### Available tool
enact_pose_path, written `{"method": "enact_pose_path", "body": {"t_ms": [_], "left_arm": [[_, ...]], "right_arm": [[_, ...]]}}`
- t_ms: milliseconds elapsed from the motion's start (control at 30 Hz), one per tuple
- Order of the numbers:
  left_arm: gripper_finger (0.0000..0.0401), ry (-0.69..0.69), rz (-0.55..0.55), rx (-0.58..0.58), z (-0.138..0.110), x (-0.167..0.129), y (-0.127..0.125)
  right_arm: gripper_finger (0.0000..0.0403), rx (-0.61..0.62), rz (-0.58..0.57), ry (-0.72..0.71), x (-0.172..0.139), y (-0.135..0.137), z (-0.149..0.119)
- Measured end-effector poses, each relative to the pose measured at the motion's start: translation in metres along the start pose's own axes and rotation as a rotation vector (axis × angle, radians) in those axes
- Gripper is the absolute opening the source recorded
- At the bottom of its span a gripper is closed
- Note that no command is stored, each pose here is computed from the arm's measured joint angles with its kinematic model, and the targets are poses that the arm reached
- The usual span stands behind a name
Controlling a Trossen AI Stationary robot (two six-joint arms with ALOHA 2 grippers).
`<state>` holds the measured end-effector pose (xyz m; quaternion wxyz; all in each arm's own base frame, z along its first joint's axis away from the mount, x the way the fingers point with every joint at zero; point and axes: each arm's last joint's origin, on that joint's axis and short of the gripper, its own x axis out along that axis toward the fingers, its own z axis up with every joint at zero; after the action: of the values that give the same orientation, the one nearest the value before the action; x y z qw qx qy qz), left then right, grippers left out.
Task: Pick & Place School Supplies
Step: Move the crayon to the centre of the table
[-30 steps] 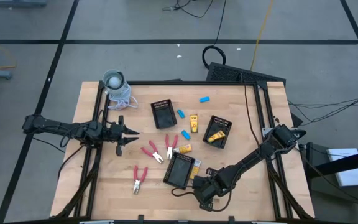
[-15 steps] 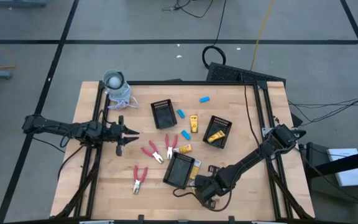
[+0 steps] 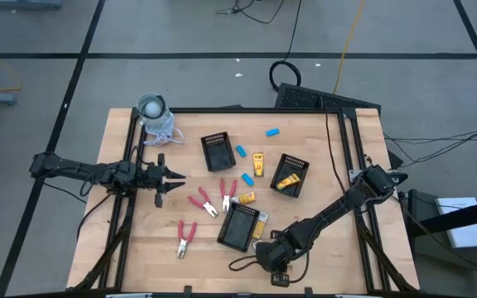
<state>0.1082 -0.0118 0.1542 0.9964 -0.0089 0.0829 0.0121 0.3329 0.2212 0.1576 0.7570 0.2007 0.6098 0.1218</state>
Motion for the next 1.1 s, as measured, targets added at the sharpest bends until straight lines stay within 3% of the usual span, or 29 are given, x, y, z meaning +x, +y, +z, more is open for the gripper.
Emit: {"method": "enact_pose_path", "body": {"t_ms": [267, 500, 633, 800, 933, 1100], "left_arm": [[0.0097, 0.005, -0.082, 0.025, 0.0, 0.0, -0.002], [0.0097, 0.004, -0.107, 0.065, -0.001, 0.0, -0.003], [0.0097, 0.005, -0.112, 0.089, -0.001, 0.0, -0.003], [0.0097, 0.009, -0.127, 0.112, -0.001, 0.0, -0.004], [0.0097, 0.012, -0.127, 0.115, -0.002, 0.0, -0.004], [0.0097, 0.014, -0.127, 0.107, -0.002, 0.0, -0.004]], "right_arm": [[0.0211, 0.077, 0.058, -0.021, -0.005, -0.012, 0.016], [0.0301, 0.281, 0.088, -0.112, -0.015, -0.034, 0.042], [0.0314, 0.309, 0.099, -0.123, -0.017, -0.037, 0.046], [0.0308, 0.314, 0.03, -0.073, -0.021, -0.055, 0.047], [0.0307, 0.257, -0.008, -0.061, -0.026, -0.071, 0.052], [0.0307, 0.159, -0.023, -0.146, -0.032, -0.084, 0.065]]}}
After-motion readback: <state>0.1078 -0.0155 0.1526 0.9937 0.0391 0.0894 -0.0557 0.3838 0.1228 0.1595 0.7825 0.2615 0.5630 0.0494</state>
